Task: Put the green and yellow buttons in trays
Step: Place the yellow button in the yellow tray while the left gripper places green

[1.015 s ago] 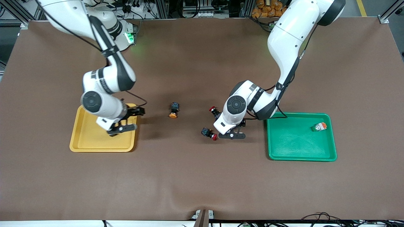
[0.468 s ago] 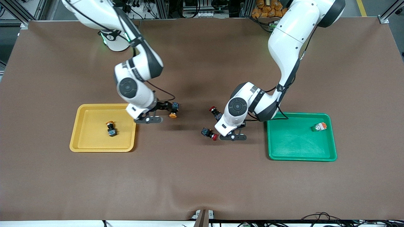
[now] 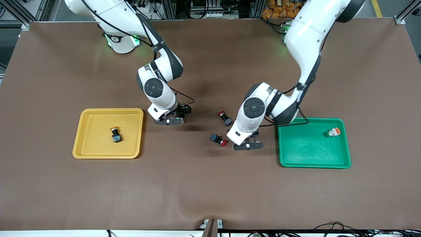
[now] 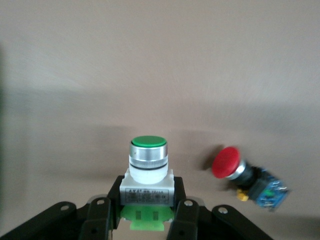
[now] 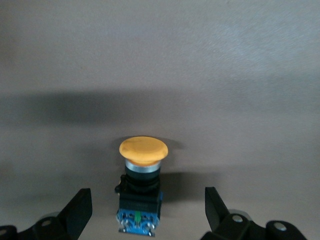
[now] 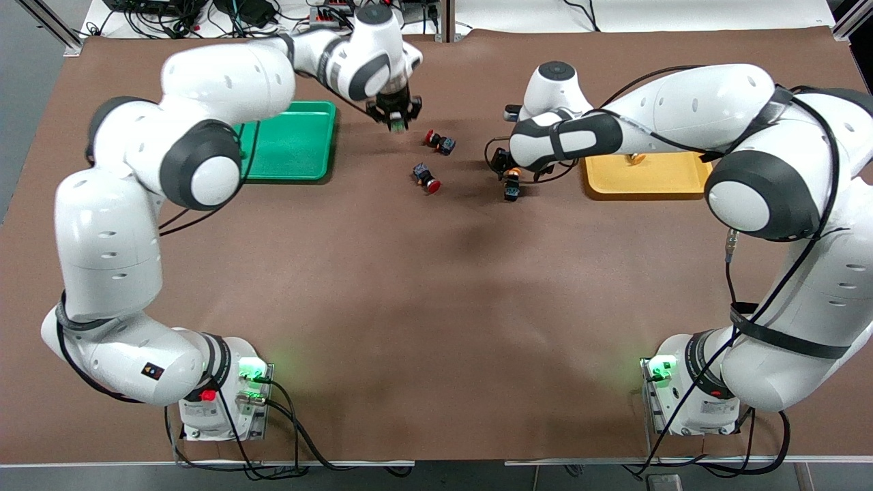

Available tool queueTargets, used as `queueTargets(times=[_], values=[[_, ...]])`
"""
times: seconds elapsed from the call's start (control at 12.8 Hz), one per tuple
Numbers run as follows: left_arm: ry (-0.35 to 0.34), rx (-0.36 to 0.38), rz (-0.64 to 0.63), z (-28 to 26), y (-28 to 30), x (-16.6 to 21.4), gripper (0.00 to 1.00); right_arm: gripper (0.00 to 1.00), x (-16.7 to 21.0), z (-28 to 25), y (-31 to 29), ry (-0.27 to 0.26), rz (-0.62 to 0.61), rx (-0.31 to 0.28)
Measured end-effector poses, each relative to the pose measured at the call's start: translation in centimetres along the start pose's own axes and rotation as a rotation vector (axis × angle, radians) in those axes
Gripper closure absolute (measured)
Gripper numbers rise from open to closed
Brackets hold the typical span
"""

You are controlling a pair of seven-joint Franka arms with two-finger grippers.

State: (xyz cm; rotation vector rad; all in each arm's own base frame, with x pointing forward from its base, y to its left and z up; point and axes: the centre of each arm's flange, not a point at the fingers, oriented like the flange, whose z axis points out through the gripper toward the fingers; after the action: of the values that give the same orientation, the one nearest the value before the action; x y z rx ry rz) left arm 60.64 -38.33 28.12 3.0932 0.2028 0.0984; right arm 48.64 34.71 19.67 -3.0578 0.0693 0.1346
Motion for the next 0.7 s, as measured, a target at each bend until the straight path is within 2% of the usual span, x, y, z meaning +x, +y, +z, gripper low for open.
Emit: queueTargets(times=[0.23, 0.47, 0.55, 0.7], values=[[0.044, 0.009, -0.113, -8.9, -5.2, 3.7, 0.59, 0.0, -1.3, 1.7, -1.4, 0.008, 0.008, -0.001], [0.064, 0.033, -0.236, -15.2, -13.0, 7.0, 0.59, 0.0, -1.5, 1.8, -1.7, 0.01, 0.009, -0.002], [0.065, 0.041, -0.27, -16.3, -15.3, 7.7, 0.59, 0.07, -1.4, 1.8, -1.7, 0.011, 0.01, -0.002], [0.046, 0.066, -0.336, -16.8, -19.5, 9.0, 0.59, 0.31, -1.4, 1.8, -1.6, 0.011, 0.011, -0.003]])
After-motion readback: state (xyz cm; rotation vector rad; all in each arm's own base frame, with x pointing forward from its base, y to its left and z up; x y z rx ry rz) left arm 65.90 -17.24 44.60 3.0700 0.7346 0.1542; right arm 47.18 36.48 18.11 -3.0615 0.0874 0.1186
